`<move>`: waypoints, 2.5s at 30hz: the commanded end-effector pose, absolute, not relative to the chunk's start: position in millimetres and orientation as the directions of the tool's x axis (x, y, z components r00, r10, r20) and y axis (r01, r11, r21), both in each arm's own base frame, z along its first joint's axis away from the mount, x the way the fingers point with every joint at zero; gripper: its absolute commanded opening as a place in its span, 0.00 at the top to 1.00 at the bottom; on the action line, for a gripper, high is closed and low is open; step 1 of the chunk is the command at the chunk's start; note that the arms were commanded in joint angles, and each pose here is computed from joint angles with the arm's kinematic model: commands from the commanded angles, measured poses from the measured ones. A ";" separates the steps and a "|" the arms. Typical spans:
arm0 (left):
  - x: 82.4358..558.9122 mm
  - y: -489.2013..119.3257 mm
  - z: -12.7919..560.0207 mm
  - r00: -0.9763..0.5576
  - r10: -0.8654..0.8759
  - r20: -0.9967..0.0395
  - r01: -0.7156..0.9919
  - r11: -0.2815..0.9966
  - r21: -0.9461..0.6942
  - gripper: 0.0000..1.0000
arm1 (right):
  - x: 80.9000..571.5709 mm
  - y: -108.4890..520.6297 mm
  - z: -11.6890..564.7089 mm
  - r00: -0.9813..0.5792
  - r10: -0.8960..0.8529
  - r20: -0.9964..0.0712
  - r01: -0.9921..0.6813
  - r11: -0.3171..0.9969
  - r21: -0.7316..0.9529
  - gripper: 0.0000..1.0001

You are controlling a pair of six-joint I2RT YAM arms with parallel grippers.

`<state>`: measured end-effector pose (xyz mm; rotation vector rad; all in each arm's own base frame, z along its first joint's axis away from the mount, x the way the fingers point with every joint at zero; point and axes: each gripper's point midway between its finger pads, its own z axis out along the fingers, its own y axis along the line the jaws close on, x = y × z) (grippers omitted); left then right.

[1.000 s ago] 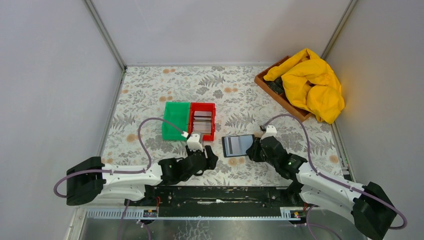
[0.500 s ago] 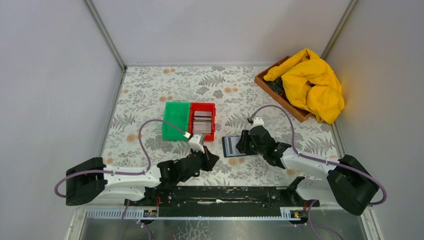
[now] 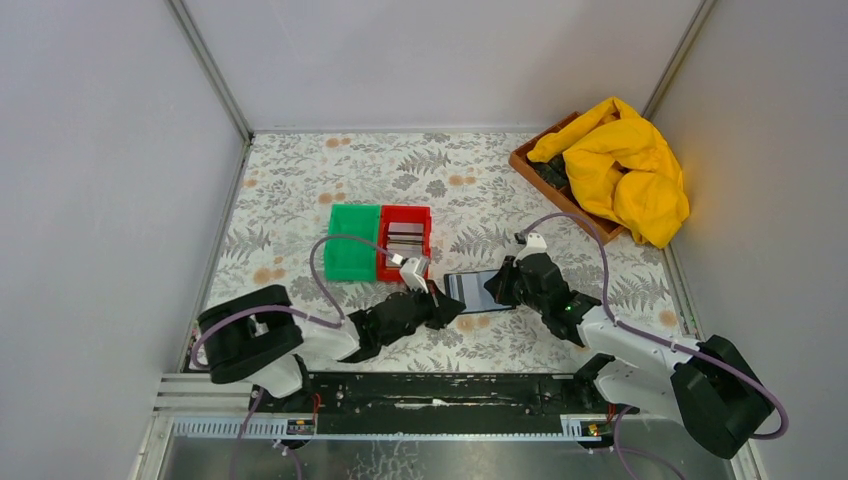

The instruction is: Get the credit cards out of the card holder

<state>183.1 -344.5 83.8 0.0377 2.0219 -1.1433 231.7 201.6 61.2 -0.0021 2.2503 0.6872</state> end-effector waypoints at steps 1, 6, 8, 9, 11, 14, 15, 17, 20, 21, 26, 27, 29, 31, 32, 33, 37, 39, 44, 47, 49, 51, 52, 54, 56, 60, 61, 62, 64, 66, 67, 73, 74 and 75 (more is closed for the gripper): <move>182.9 -366.2 105.1 -0.692 -0.418 -0.589 0.406 0.449 -0.796 1.00 | 237.1 204.8 73.6 -0.666 0.210 -0.716 -0.257 0.836 0.484 1.00; 186.8 -371.4 80.6 -0.720 -0.420 -0.552 0.343 0.477 -0.809 1.00 | 236.0 204.6 71.3 -0.662 0.203 -0.722 -0.272 0.832 0.483 1.00; 191.9 -366.9 67.3 -0.716 -0.414 -0.562 0.310 0.532 -0.788 1.00 | 235.4 204.6 69.2 -0.665 0.195 -0.721 -0.277 0.832 0.480 1.00; 193.4 -364.7 62.1 -0.714 -0.411 -0.566 0.297 0.555 -0.777 1.00 | 235.1 205.3 68.3 -0.665 0.190 -0.722 -0.282 0.831 0.479 1.00; 196.1 -360.8 57.3 -0.707 -0.409 -0.577 0.284 0.582 -0.762 1.00 | 234.4 207.3 66.1 -0.670 0.186 -0.719 -0.291 0.825 0.485 1.00; 199.7 -356.9 53.3 -0.698 -0.408 -0.589 0.269 0.613 -0.743 1.00 | 232.5 212.9 60.8 -0.687 0.170 -0.706 -0.306 0.814 0.494 1.00; 201.0 -355.1 51.2 -0.695 -0.406 -0.593 0.261 0.626 -0.735 1.00 | 232.4 214.8 59.1 -0.693 0.166 -0.702 -0.309 0.811 0.497 1.00; 204.4 -351.5 45.3 -0.690 -0.401 -0.603 0.242 0.656 -0.714 1.00 | 231.2 218.6 54.7 -0.705 0.160 -0.691 -0.316 0.802 0.507 1.00; 205.5 -347.7 35.7 -0.690 -0.387 -0.612 0.226 0.688 -0.690 1.00 | 230.5 220.6 49.9 -0.718 0.154 -0.679 -0.312 0.800 0.512 1.00; 205.5 -346.4 32.9 -0.691 -0.385 -0.612 0.222 0.693 -0.686 1.00 | 230.7 220.1 49.5 -0.717 0.153 -0.680 -0.312 0.802 0.509 1.00; 205.3 -347.1 23.2 -0.700 -0.366 -0.613 0.215 0.710 -0.670 1.00 | 232.5 215.6 48.8 -0.710 0.149 -0.689 -0.304 0.817 0.490 1.00; 205.6 -346.0 20.2 -0.701 -0.363 -0.614 0.211 0.717 -0.664 1.00 | 232.4 215.1 47.9 -0.711 0.148 -0.687 -0.301 0.819 0.488 1.00; 205.0 -344.8 16.1 -0.704 -0.360 -0.611 0.204 0.722 -0.661 1.00 | 231.9 214.8 45.9 -0.715 0.146 -0.684 -0.298 0.821 0.487 1.00; 203.7 -342.9 11.9 -0.709 -0.360 -0.606 0.197 0.724 -0.661 1.00 | 232.7 214.0 44.8 -0.716 0.149 -0.682 -0.291 0.824 0.486 1.00; 202.8 -342.1 10.8 -0.710 -0.361 -0.605 0.196 0.724 -0.662 1.00 | 232.5 213.6 44.0 -0.718 0.149 -0.680 -0.289 0.825 0.485 1.00; 202.3 -341.4 9.9 -0.711 -0.362 -0.603 0.194 0.724 -0.662 1.00 | 233.0 212.9 43.4 -0.718 0.149 -0.680 -0.286 0.827 0.483 1.00; 201.0 -338.0 8.3 -0.711 -0.365 -0.601 0.188 0.725 -0.663 1.00 | 233.7 210.9 40.8 -0.723 0.152 -0.674 -0.273 0.834 0.480 0.92; 200.6 -336.8 7.5 -0.711 -0.365 -0.601 0.186 0.726 -0.662 1.00 | 233.7 209.9 39.0 -0.726 0.154 -0.670 -0.265 0.836 0.480 0.79; 199.0 -336.4 6.0 -0.715 -0.364 -0.596 0.188 0.721 -0.667 1.00 | 232.8 210.9 35.1 -0.739 0.149 -0.657 -0.266 0.832 0.488 0.58; 197.5 -336.8 4.5 -0.720 -0.366 -0.590 0.188 0.715 -0.673 1.00 | 231.6 213.1 30.6 -0.757 0.147 -0.637 -0.262 0.825 0.501 0.54; 197.3 -337.1 3.8 -0.721 -0.367 -0.588 0.187 0.713 -0.675 1.00 | 230.5 215.3 29.3 -0.766 0.148 -0.626 -0.264 0.815 0.516 0.53; 196.9 -336.6 2.2 -0.723 -0.365 -0.586 0.186 0.714 -0.675 1.00 | 230.7 216.6 31.9 -0.761 0.155 -0.631 -0.272 0.806 0.526 0.53; 196.9 -336.7 2.2 -0.723 -0.367 -0.585 0.186 0.712 -0.677 1.00 | 230.8 217.3 34.5 -0.754 0.158 -0.638 -0.280 0.801 0.530 0.54; 197.1 -335.9 1.8 -0.724 -0.367 -0.585 0.186 0.713 -0.676 1.00 | 231.1 217.4 39.2 -0.740 0.162 -0.652 -0.295 0.794 0.531 0.54; 197.1 -335.8 1.6 -0.724 -0.366 -0.585 0.186 0.712 -0.677 1.00 | 231.1 218.0 40.6 -0.736 0.158 -0.658 -0.305 0.791 0.531 0.55; 196.7 -335.7 0.2 -0.728 -0.365 -0.580 0.185 0.710 -0.679 1.00 | 228.8 223.8 36.5 -0.758 0.146 -0.636 -0.310 0.777 0.548 0.55; 197.3 -336.4 1.1 -0.727 -0.368 -0.579 0.185 0.708 -0.682 1.00 | 228.4 224.5 35.7 -0.761 0.145 -0.632 -0.310 0.775 0.551 0.55; 196.9 -336.5 0.3 -0.729 -0.366 -0.578 0.185 0.708 -0.682 1.00 | 228.8 224.5 36.7 -0.759 0.147 -0.635 -0.311 0.775 0.551 0.55; 196.9 -335.8 -0.2 -0.730 -0.367 -0.577 0.183 0.708 -0.682 1.00 | 229.5 224.3 42.5 -0.741 0.157 -0.653 -0.324 0.768 0.553 0.56; 196.4 -335.9 -0.8 -0.731 -0.364 -0.577 0.185 0.709 -0.681 1.00 | 230.1 223.4 47.8 -0.723 0.161 -0.672 -0.340 0.763 0.549 0.56; 196.4 -335.4 -1.3 -0.731 -0.365 -0.576 0.182 0.709 -0.681 1.00 | 230.0 223.2 49.2 -0.719 0.161 -0.676 -0.345 0.762 0.548 0.56; 196.3 -337.4 -0.7 -0.734 -0.365 -0.572 0.186 0.703 -0.687 1.00 | 227.8 227.8 45.8 -0.735 0.144 -0.662 -0.355 0.750 0.558 0.56; 195.9 -337.4 -0.9 -0.735 -0.364 -0.572 0.186 0.703 -0.686 1.00 | 228.0 227.5 43.1 -0.741 0.139 -0.657 -0.350 0.755 0.554 0.56; 196.0 -337.2 -1.0 -0.735 -0.364 -0.572 0.185 0.704 -0.686 1.00 | 227.8 227.6 41.2 -0.747 0.135 -0.650 -0.345 0.758 0.554 0.56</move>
